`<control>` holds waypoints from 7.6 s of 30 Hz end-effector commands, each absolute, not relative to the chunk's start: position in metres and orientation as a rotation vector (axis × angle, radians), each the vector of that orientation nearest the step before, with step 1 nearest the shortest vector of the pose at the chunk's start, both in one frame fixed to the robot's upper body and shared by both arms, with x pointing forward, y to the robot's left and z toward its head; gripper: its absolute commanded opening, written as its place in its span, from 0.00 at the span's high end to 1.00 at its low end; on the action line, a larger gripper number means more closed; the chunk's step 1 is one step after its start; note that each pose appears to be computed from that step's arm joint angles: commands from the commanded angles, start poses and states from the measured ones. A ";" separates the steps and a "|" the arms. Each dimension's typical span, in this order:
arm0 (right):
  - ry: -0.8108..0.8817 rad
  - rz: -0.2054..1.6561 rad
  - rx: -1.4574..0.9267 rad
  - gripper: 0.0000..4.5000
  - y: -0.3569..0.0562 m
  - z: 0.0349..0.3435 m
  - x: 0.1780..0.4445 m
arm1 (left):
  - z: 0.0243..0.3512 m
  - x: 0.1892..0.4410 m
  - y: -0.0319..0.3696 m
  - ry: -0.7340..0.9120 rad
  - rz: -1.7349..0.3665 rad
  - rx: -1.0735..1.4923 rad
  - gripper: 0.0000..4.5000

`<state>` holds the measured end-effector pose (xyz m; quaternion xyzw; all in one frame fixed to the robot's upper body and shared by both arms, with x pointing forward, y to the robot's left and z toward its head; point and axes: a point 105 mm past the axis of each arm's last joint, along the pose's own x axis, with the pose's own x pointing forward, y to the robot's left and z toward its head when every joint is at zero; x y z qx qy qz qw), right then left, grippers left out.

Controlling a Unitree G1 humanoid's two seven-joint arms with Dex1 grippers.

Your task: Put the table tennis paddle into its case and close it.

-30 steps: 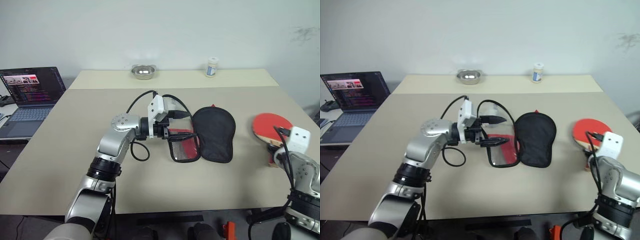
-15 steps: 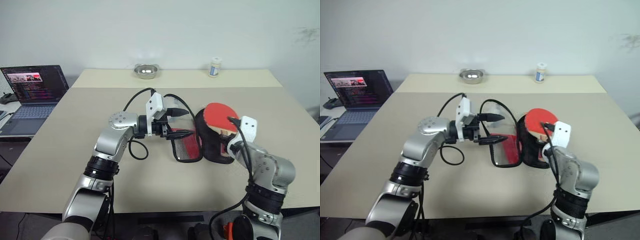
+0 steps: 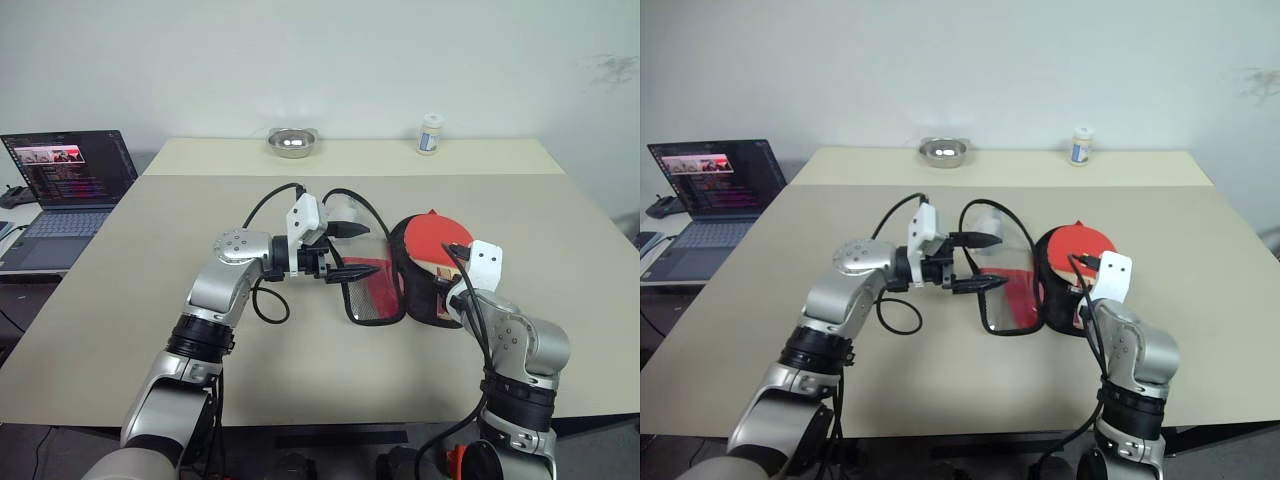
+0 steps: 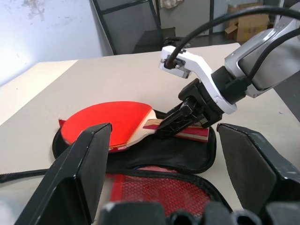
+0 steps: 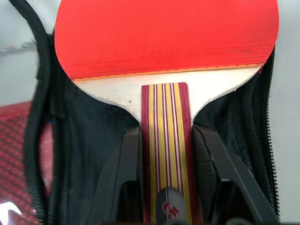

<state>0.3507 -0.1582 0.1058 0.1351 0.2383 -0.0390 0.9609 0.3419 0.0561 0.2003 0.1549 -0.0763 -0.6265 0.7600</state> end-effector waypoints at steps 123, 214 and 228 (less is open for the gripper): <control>0.551 0.422 -0.081 0.14 -0.227 0.082 0.360 | 0.209 0.329 0.071 -0.089 -1.491 0.344 1.00; 0.215 0.962 -0.270 0.01 -0.125 0.184 0.284 | 0.145 0.292 0.119 0.122 -1.517 0.363 1.00; 0.283 0.969 -0.261 0.00 -0.067 0.103 0.302 | 0.161 0.324 0.132 0.119 -1.317 0.302 0.92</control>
